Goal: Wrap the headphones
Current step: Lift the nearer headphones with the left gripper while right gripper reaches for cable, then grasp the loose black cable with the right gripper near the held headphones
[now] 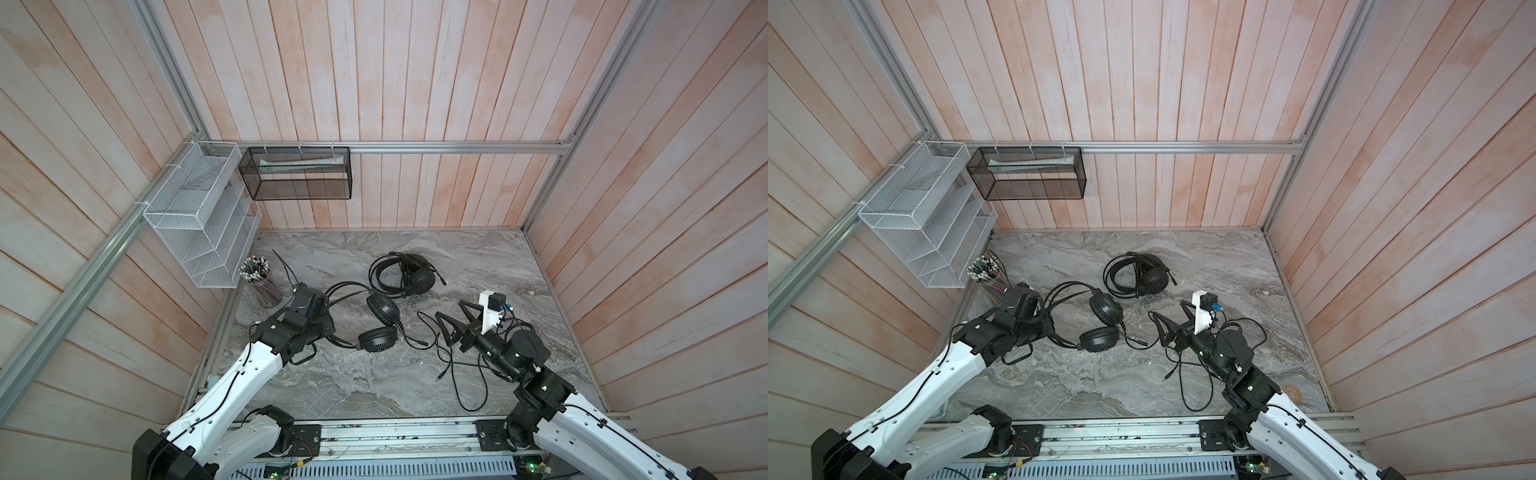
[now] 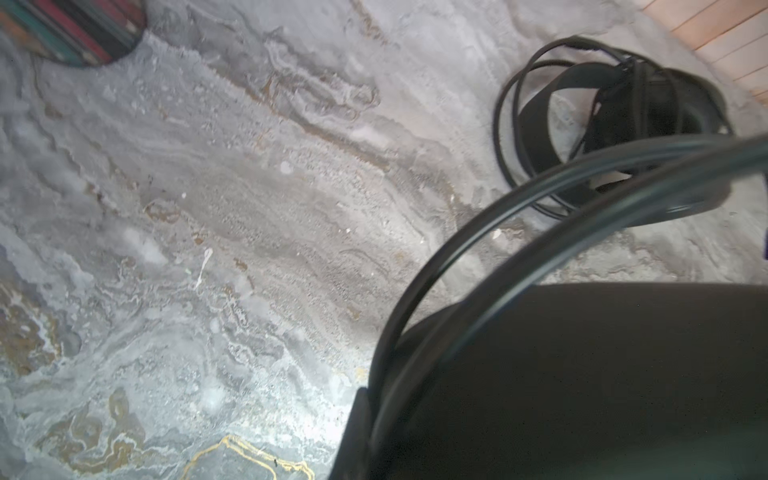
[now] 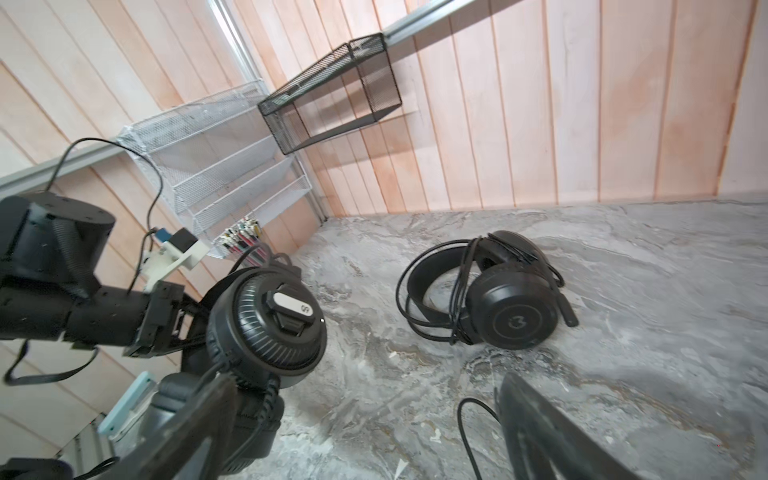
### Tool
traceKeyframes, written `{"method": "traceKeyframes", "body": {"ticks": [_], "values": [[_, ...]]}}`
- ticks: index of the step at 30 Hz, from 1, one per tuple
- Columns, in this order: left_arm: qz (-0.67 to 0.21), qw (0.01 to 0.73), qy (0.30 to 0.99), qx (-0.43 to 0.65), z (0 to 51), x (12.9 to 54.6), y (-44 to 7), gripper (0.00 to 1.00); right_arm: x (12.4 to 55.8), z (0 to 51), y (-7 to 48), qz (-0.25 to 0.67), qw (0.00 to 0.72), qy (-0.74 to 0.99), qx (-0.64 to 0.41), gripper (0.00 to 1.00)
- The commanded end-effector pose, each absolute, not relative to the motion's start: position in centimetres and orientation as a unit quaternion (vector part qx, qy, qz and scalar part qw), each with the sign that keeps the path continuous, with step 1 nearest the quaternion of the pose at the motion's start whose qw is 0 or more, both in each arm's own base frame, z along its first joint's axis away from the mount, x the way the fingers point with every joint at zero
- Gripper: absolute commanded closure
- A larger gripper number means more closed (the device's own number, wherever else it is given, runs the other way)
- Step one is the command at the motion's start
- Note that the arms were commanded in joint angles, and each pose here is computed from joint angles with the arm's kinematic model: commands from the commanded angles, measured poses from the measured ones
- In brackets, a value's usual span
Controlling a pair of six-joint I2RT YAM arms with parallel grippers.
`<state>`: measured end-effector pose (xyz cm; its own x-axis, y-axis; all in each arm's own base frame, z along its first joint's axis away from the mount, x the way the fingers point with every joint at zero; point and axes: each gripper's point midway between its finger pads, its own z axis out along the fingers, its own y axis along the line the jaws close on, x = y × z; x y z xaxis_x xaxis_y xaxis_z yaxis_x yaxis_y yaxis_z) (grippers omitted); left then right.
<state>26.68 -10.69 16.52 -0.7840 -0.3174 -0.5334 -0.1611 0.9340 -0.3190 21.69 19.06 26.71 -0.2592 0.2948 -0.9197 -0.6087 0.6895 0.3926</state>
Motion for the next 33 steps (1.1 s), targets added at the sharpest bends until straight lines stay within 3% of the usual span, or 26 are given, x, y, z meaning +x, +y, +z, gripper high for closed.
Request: {"method": "traceKeyframes", "body": {"ticks": [1, 13, 22, 28, 33], "values": [[-0.158, 0.371, 0.910, -0.096, 21.8, 29.2, -11.7, 1.00, 19.5, 28.7, 19.9, 0.425, 0.606, 0.655, -0.152, 0.00], [-0.188, 0.429, 0.880, -0.079, 28.6, 30.4, -11.4, 1.00, 19.6, 29.1, 19.4, 0.433, 0.615, 0.646, -0.133, 0.12], [-0.170, 0.431, 0.883, -0.077, 27.9, 30.1, -10.8, 1.00, 16.2, 29.7, 25.6, 0.528, 0.505, 0.620, -0.284, 0.19], [-0.158, 0.440, 0.881, -0.075, 28.0, 30.0, -10.3, 1.00, 17.7, 29.0, 25.8, 0.455, 0.514, 0.669, -0.287, 0.35], [-0.151, 0.438, 0.883, -0.075, 27.3, 30.1, -10.2, 1.00, 17.5, 29.3, 25.7, 0.422, 0.523, 0.679, -0.297, 0.37]]}}
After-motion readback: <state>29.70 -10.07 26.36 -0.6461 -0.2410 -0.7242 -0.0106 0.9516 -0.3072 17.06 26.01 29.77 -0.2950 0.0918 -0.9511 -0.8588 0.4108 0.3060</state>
